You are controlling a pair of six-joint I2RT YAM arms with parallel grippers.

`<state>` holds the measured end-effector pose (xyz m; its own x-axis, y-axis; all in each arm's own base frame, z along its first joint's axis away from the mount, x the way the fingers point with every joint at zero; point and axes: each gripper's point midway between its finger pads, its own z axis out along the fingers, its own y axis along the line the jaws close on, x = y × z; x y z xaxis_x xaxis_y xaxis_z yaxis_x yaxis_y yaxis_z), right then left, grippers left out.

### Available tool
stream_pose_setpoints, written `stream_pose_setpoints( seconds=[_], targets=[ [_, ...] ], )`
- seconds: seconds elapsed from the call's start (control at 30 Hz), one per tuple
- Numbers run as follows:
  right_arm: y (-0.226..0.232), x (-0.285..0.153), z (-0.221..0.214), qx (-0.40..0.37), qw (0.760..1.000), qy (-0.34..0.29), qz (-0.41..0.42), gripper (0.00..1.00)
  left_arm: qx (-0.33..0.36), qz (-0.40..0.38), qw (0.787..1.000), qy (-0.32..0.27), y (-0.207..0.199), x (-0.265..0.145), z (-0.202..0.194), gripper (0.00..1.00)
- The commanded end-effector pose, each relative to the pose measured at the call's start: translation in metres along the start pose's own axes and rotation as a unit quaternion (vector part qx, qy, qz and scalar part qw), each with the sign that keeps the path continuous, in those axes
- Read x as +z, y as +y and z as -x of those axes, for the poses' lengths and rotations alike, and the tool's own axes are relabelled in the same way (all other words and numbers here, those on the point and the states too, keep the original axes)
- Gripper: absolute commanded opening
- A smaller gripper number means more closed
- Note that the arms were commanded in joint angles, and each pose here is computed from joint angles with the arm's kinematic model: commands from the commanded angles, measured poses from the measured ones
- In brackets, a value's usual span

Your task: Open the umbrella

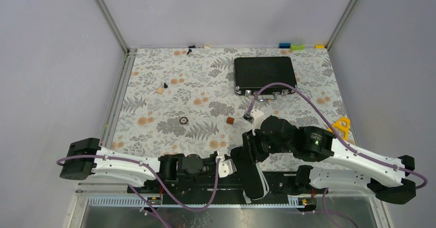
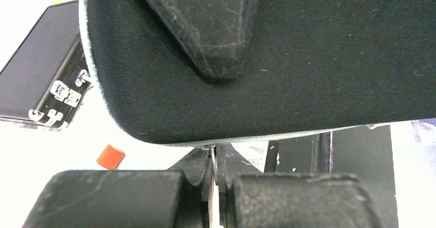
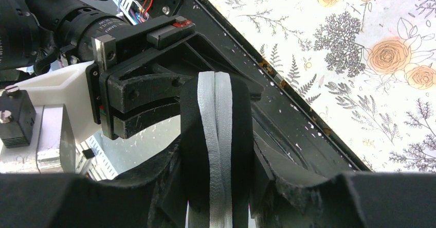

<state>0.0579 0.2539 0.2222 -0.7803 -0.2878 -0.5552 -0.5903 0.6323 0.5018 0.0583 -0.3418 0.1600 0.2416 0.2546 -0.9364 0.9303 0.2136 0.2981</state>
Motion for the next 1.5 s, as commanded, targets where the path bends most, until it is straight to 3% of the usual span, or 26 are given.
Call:
stream_pose_setpoints(
  seconds=[0.0,0.5,1.2,1.47],
  targets=[
    [-0.006,-0.005,0.055,-0.001,0.99,-0.142,-0.022,0.0,-0.017,-0.045,0.998,-0.049,-0.021,0.004,0.028,0.0],
    [-0.028,-0.017,0.102,-0.029,0.965,-0.248,-0.08,0.0,-0.021,-0.055,0.998,-0.037,-0.029,0.009,0.016,0.0],
    [-0.021,-0.036,0.164,-0.012,0.941,-0.335,-0.049,0.0,-0.024,-0.086,0.996,-0.018,-0.048,0.02,0.005,0.0],
    [-0.029,-0.052,0.178,0.008,0.92,-0.387,-0.057,0.0,-0.029,-0.106,0.994,-0.019,-0.058,0.022,0.005,0.0]
  ],
)
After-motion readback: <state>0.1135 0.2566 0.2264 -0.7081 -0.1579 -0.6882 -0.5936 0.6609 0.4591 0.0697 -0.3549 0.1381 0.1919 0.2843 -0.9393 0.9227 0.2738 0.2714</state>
